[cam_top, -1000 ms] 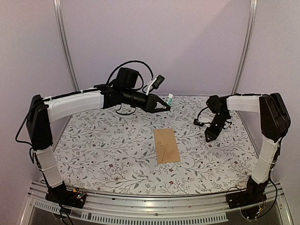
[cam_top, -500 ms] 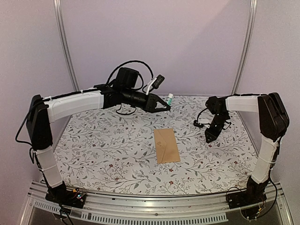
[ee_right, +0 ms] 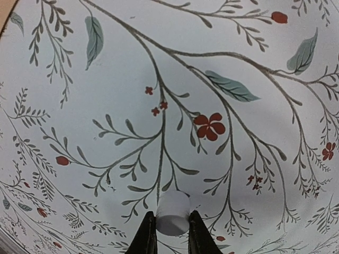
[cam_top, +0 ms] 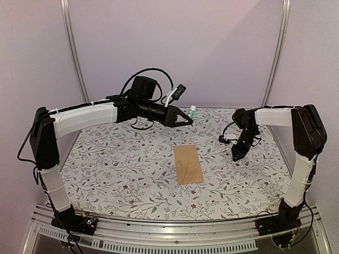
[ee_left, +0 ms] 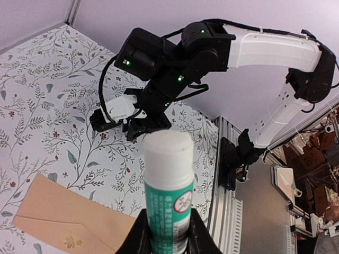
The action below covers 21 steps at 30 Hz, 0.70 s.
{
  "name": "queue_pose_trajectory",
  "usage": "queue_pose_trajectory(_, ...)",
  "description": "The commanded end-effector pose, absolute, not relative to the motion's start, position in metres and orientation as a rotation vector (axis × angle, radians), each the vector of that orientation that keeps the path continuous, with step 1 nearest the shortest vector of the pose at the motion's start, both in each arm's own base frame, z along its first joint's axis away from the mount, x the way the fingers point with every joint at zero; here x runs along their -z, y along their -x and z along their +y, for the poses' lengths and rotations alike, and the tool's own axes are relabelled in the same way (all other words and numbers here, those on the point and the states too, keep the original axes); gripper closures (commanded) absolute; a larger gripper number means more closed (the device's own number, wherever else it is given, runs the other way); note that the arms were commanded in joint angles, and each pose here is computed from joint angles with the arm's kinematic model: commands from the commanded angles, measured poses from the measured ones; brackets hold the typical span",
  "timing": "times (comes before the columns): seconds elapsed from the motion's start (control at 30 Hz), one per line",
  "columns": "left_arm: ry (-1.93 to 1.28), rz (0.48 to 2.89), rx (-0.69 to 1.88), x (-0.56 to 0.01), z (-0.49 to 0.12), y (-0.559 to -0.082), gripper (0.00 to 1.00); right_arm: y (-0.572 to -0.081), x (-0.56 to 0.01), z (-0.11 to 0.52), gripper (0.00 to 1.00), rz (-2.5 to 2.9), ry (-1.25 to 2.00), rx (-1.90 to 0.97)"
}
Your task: Place the letter into the envelope and seal it
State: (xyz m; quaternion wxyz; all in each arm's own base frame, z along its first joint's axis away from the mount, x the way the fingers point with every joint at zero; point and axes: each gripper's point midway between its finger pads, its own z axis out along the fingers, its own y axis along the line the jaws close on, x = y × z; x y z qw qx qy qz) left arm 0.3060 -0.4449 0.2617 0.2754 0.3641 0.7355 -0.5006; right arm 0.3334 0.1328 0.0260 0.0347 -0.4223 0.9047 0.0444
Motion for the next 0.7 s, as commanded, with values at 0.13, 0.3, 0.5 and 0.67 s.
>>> queue_pose_trajectory(0.13,-1.001,1.923,1.338,-0.276,-0.440,-0.303,0.94,-0.348,-0.063,0.147,0.94,2.706,1.265,-0.176)
queue_pose_trajectory(0.3,-1.043,1.937,1.304,-0.269,-0.437,-0.301,0.94,-0.352,-0.099,0.160,0.95,2.623,1.266,-0.256)
queue_pose_trajectory(0.5,-1.117,1.946,1.223,-0.258,-0.432,-0.300,0.94,-0.362,-0.169,0.188,0.97,2.402,1.312,-0.398)
queue_pose_trajectory(0.67,-1.180,1.946,1.126,-0.253,-0.426,-0.300,0.97,-0.357,-0.222,0.216,0.98,2.187,1.357,-0.579)
